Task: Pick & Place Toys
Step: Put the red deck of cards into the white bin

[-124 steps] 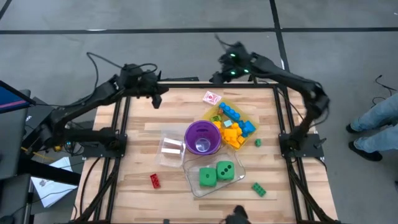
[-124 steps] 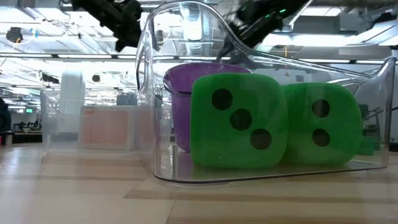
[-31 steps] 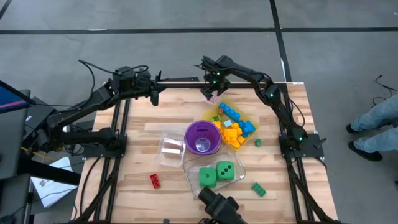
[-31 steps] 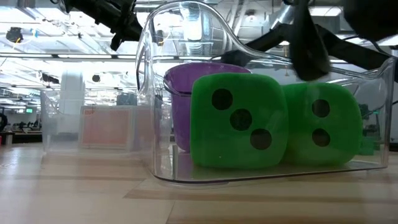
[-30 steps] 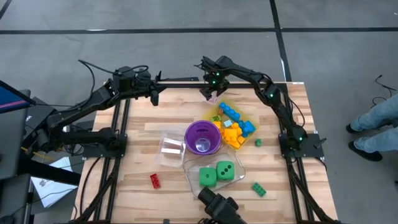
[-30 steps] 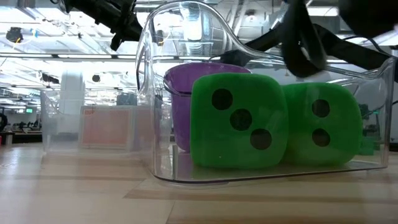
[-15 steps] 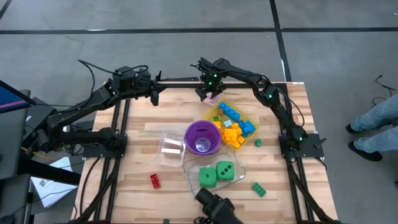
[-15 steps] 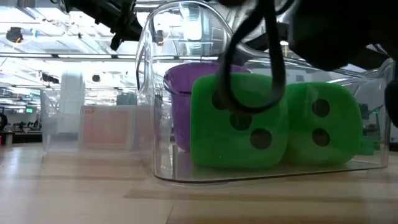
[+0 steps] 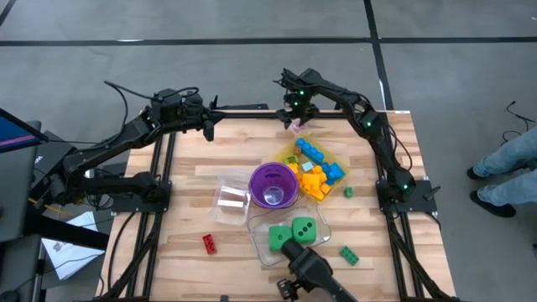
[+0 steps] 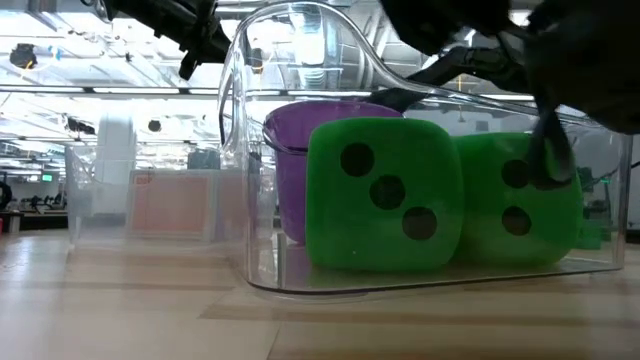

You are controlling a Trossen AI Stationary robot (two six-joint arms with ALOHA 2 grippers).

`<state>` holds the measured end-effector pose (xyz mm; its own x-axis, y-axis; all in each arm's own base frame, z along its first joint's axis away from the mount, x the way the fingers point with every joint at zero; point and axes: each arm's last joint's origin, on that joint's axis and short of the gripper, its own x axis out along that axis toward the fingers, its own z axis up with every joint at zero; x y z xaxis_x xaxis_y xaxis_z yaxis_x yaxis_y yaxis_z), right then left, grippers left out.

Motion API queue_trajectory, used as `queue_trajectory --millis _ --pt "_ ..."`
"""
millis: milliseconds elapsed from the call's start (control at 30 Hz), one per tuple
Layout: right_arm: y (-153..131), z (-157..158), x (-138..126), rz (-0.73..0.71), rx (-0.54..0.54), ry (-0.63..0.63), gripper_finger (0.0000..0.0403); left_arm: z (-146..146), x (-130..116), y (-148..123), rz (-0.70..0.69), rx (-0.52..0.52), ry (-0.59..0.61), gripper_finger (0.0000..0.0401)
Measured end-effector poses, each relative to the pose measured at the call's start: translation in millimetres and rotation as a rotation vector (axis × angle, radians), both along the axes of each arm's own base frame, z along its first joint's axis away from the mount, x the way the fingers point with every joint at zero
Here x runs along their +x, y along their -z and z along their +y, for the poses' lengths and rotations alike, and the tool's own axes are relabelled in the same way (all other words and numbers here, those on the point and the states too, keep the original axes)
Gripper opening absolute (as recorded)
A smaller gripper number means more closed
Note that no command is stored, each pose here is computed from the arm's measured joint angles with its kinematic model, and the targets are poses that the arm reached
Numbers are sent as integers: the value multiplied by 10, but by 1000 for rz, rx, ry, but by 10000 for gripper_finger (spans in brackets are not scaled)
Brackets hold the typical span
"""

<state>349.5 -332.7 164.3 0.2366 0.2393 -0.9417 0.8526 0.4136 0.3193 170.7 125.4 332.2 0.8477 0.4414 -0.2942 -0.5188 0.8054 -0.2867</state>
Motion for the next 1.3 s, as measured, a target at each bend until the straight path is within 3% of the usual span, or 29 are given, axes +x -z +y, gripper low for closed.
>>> queue_trajectory --millis 267,500,767,1033,1300 --pt "1 -104 -189 47 26 4 342 1 -1 0 -7 -14 -10 2" --pt "-3 -60 -304 170 42 -68 342 8 1 -15 -18 -1 -25 2" --pt "-18 3 -338 213 82 -125 342 13 -1 -19 -19 6 -42 2" --pt "-9 -54 -358 234 39 -80 342 16 -2 -19 -21 1 -54 2" --pt "-81 -10 -331 280 -25 -115 342 16 -2 -19 -28 -12 -59 2"
